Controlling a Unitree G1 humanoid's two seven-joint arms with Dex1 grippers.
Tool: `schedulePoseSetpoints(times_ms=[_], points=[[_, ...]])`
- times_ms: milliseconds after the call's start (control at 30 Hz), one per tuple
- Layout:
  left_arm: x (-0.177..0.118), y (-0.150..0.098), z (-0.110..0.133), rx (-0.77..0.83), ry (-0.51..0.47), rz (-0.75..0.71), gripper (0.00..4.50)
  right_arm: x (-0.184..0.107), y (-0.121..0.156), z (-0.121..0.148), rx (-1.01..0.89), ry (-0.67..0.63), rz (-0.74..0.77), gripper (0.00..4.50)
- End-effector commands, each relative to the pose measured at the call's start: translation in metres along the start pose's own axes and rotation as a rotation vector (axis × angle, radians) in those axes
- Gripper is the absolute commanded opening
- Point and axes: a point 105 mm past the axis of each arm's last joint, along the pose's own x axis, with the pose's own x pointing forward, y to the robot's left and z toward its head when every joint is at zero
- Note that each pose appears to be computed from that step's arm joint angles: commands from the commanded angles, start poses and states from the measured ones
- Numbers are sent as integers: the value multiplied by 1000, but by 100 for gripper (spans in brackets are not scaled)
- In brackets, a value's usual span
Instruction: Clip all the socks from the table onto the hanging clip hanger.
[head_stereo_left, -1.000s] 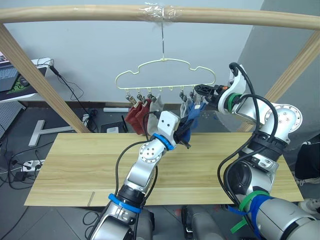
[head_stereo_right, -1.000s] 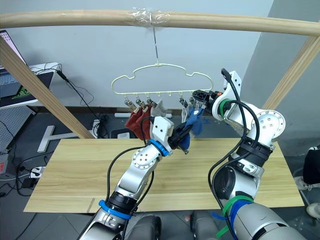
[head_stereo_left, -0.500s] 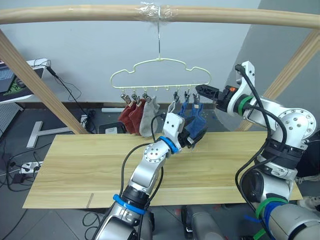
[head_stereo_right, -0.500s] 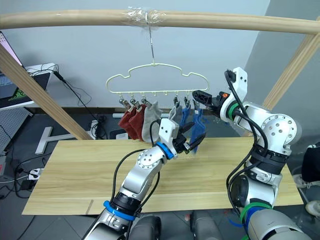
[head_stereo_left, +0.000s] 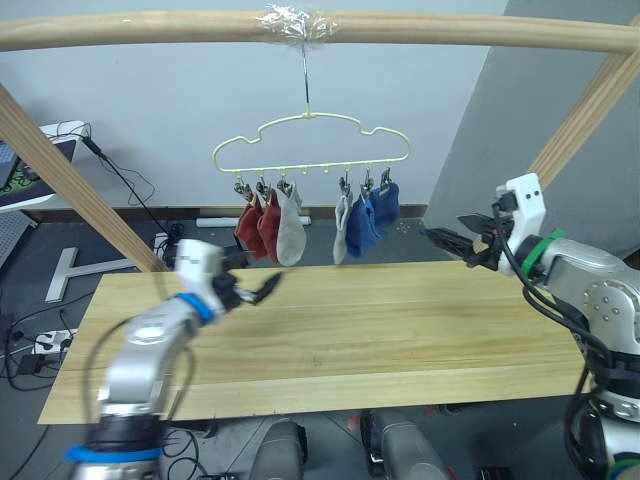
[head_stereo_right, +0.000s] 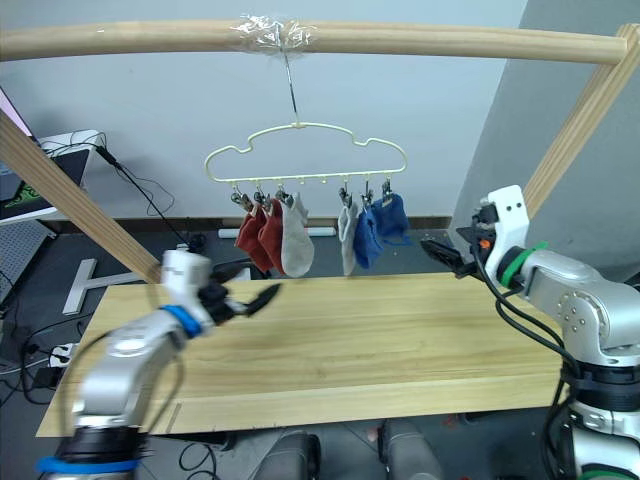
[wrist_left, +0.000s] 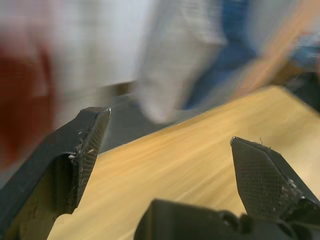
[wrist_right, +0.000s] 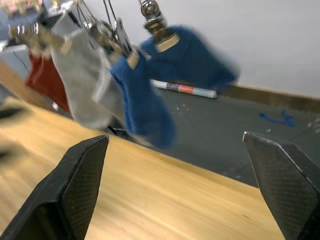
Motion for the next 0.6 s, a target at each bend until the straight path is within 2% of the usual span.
schedulePoseSetpoints(times_ms=[33, 167, 267, 400, 600], points=[[-32, 28, 15, 60, 19, 57, 446, -14, -6, 15, -127, -64, 4, 450], [-77, 74, 10, 112, 104, 195, 446, -24, -9, 10, -218, -70, 36, 450], [-99, 94, 3, 88, 131, 263, 446, -23, -18, -2, -187, -77, 0, 450], [-108, 105, -8, 126, 169, 312, 446, -22, -25, -16, -191, -63, -31, 450], [-98, 96, -7, 102, 122, 292, 446, -22, -22, -10, -209, -74, -18, 450]])
